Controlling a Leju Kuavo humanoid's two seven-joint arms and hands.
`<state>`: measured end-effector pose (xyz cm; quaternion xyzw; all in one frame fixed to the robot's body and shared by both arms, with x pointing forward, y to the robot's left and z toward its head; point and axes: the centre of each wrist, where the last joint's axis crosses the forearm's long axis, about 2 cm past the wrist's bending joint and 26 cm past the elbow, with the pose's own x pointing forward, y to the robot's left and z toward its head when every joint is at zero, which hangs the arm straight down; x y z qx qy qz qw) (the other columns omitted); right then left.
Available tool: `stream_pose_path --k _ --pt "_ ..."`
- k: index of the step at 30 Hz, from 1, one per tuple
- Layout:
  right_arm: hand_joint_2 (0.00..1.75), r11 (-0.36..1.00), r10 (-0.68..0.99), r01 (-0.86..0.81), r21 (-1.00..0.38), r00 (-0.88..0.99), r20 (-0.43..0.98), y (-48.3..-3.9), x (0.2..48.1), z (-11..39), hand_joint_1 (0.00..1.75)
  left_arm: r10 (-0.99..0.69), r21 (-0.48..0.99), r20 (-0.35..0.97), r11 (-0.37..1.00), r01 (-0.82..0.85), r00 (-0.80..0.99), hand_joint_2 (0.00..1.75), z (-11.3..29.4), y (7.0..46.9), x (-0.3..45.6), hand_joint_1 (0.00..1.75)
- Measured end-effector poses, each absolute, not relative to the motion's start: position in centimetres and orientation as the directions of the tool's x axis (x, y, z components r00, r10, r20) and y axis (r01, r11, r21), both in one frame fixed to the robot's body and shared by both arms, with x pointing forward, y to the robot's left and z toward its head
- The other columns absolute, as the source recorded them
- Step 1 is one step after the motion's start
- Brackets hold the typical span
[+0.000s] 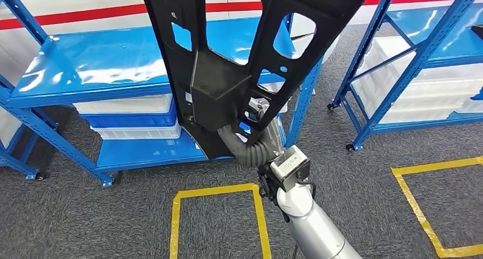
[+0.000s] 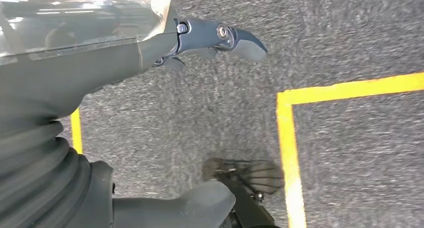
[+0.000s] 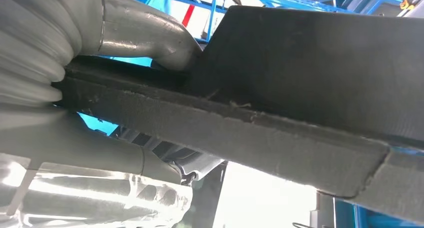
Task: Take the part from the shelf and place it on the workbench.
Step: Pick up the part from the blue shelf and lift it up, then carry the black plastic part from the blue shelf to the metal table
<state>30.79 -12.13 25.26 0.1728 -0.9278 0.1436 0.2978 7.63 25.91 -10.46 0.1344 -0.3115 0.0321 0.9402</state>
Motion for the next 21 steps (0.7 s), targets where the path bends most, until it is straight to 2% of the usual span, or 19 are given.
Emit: stream_pose_path --k 21 --pt "1.75 0.917 -0.209 -0.37 -0.147 -0.761 0.614 -13.2 30.7 24.6 1.75 -0.019 0.234 0.598 0.96 -0.152 0.801 1.75 -10.4 25.8 8.1 0.0"
